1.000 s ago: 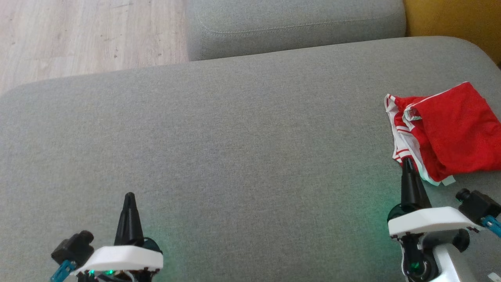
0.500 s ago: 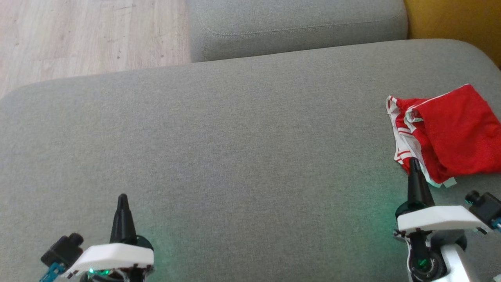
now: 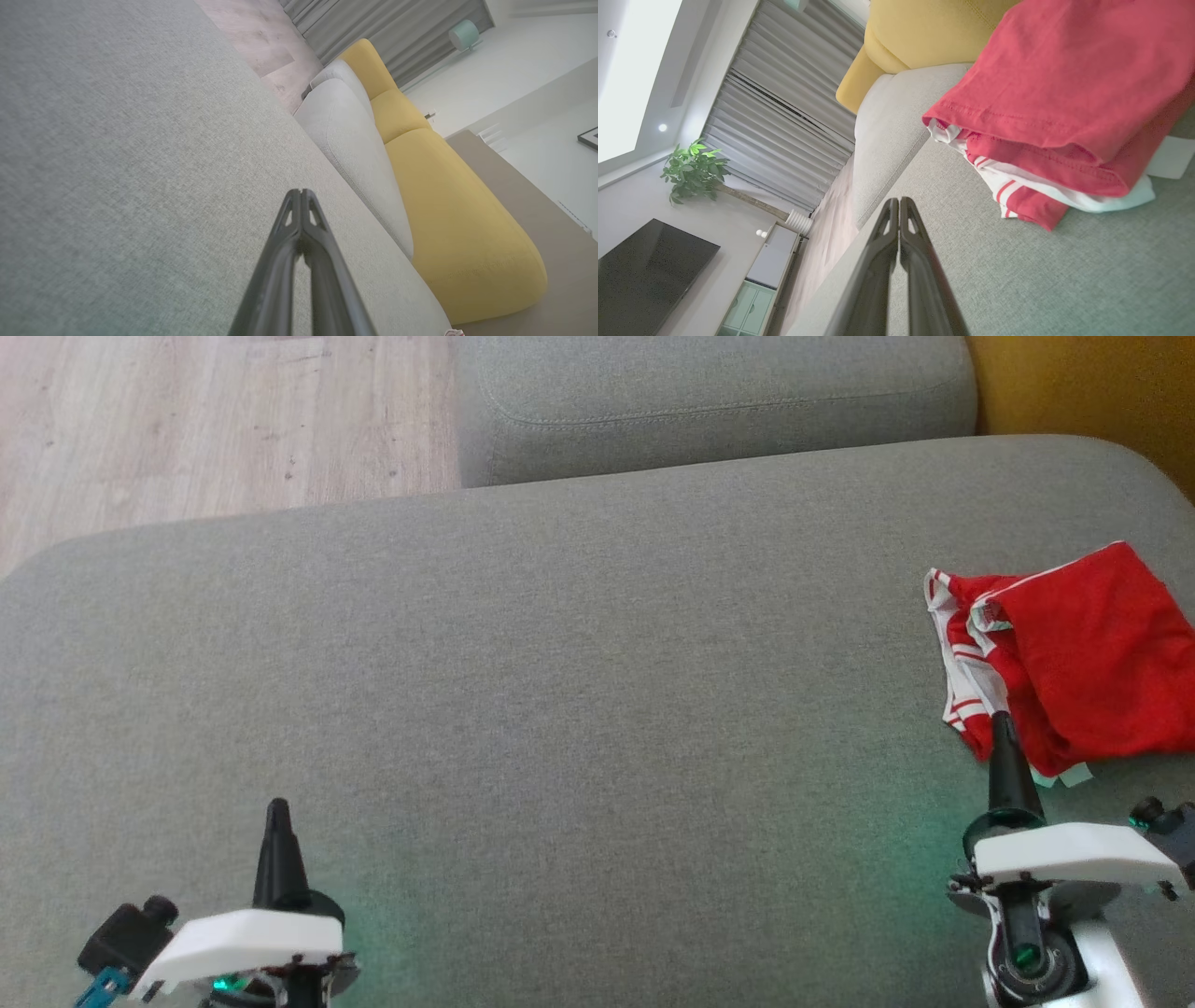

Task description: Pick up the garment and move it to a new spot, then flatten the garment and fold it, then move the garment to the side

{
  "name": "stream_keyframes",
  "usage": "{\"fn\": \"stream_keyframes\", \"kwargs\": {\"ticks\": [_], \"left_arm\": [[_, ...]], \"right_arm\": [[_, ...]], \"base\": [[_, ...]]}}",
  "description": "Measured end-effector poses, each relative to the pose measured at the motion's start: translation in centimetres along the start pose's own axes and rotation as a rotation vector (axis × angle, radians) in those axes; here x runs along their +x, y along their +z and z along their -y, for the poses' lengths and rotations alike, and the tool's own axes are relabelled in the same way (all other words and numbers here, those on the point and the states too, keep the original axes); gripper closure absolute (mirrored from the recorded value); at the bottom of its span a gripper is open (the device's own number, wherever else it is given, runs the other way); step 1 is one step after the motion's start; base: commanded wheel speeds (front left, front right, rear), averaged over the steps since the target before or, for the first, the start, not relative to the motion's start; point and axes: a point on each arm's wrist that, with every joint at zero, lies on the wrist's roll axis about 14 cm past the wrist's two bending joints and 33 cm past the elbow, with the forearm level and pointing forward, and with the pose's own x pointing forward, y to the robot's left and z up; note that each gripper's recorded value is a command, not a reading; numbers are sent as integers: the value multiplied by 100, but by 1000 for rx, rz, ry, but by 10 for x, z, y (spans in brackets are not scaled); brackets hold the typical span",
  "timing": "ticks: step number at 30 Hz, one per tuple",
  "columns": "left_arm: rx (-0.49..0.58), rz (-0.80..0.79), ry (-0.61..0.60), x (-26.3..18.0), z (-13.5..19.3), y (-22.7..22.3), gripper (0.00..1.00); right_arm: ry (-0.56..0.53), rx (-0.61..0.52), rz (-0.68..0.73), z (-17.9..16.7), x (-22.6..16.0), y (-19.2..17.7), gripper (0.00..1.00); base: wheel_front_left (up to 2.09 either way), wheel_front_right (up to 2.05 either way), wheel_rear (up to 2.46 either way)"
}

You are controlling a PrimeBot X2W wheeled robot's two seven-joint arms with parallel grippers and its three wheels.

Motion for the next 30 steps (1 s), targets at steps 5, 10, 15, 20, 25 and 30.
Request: {"fn": "stream_keyframes", "kwargs": {"ticks": [5,10,15,20,25,30], "left_arm": [[-53,7,9,-1,-3,4,100],[-93,11,10,-1,-3,6,100],[-143,15,0,1,0,10,100],[-207,24,2,0,-2,15,100],[-257,30,0,-1,-2,18,100],[-308,28,-4,-1,-2,19,100]], "right_arm": [[-2,54,0,0,0,1,100],[-4,96,1,0,1,3,100],[-6,151,0,0,1,4,100],[-6,216,1,0,1,6,100],[-3,271,2,-1,1,8,100],[1,325,0,-1,2,9,100]], "base": [[0,0,0],[0,0,0],[0,0,0],[0,0,0],[0,0,0],[0,0,0]]}}
